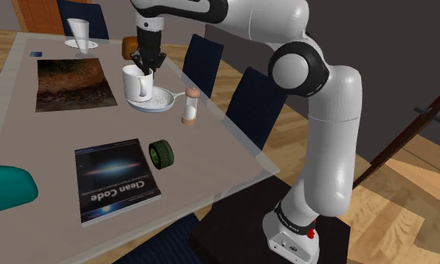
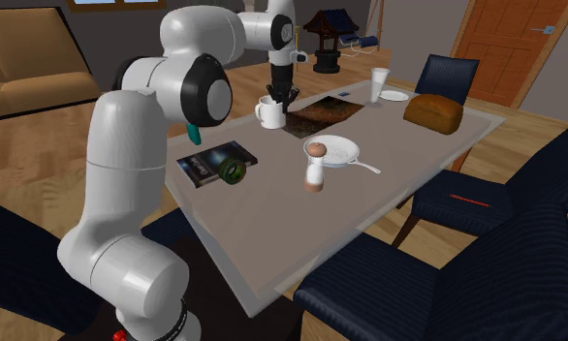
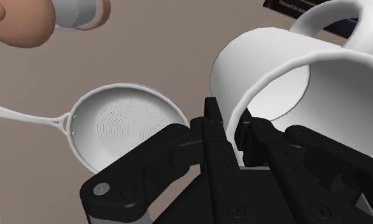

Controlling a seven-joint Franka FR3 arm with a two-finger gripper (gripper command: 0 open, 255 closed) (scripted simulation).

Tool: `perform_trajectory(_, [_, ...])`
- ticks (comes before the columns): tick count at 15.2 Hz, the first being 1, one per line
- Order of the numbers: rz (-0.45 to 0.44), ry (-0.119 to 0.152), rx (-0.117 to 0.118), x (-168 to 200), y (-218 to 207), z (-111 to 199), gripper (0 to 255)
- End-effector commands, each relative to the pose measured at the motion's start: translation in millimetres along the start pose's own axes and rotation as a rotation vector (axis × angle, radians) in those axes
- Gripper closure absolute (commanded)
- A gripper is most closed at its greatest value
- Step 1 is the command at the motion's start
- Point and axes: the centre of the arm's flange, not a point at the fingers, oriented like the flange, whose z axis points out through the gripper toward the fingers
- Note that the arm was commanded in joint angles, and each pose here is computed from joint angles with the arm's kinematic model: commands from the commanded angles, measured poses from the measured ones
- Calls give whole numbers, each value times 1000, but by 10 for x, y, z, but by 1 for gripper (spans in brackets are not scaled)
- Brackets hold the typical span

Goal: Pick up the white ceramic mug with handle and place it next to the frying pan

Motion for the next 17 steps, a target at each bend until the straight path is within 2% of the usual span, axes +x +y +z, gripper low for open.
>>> perform_trajectory(1, [1, 1, 0, 203, -181, -2, 255])
perform_trajectory(17, [1, 1, 0, 188, -186, 842, 255])
